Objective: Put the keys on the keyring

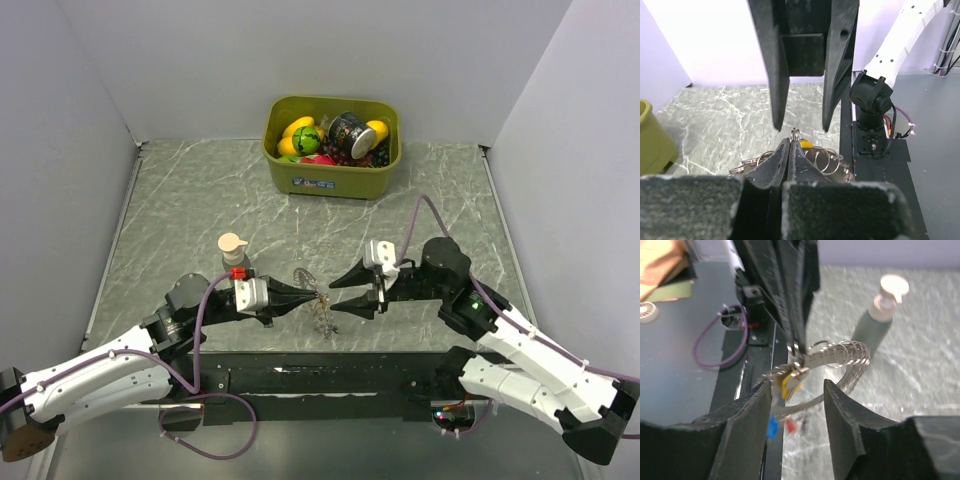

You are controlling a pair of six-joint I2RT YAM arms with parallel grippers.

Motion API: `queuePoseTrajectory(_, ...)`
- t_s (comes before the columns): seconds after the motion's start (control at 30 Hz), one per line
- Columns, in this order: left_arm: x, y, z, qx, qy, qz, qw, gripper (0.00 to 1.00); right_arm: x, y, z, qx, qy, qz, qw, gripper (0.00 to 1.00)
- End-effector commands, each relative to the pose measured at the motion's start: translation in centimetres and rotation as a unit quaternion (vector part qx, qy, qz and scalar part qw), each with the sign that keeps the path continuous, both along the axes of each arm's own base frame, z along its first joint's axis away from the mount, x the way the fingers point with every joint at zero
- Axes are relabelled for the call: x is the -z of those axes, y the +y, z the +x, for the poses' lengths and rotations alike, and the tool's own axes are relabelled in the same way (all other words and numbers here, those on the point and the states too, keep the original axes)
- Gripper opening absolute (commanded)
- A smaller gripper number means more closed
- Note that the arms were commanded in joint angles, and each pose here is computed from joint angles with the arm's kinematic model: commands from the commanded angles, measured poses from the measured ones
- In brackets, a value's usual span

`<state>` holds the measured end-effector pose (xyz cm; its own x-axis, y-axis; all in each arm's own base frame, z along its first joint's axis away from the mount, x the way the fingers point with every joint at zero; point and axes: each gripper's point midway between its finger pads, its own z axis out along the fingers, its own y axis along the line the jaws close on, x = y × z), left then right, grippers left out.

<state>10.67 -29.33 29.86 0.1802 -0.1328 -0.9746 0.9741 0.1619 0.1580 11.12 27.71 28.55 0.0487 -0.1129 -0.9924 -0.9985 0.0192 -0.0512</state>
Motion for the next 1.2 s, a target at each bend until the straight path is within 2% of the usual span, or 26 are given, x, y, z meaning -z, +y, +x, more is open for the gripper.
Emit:
queuePoseTrajectory(0.0,-3.5,0.4,-1.3,0.025,-0.042,-0.059,0.997,0.01,-2.5,0.1,-0.9,-0.031,-0.035,0.041,0.998,0.49)
queuePoseTrajectory(0.3,-3.6,0.3,-1.6,0.034,-0.039,-0.055,0.997,0.01,-2.2,0.8,-0.3,-0.035,-0.024,0.038,0.998,0.47)
queuePoseTrajectory(0.37,-3.7,0.3,-1.6,0.034,-0.038,-0.056,0.997,0.01,-2.0,1.0,-0.2,-0.035,-0.020,0.034,0.999,0.40)
queuePoseTrajectory(0.53,-3.7,0.4,-1.3,0.024,-0.042,-0.056,0.997,0.01,-1.9,1.0,0.0,-0.031,-0.023,0.034,0.999,0.12)
queuePoseTrajectory(0.57,-3.8,0.5,-1.3,0.023,-0.043,-0.057,0.997,0.01,-1.7,0.9,0.0,-0.029,-0.023,0.033,0.999,0.02)
queuePoseTrajectory(0.6,-3.9,0.5,-1.3,0.023,-0.045,-0.059,0.997,0.01,-1.6,0.9,0.1,-0.025,-0.023,0.031,0.999,0.00)
queuePoseTrajectory(1.17,-5.0,0.3,-2.0,0.045,-0.058,-0.078,0.994,0.01,0.4,1.5,0.5,-0.038,-0.013,0.011,0.999,0.00)
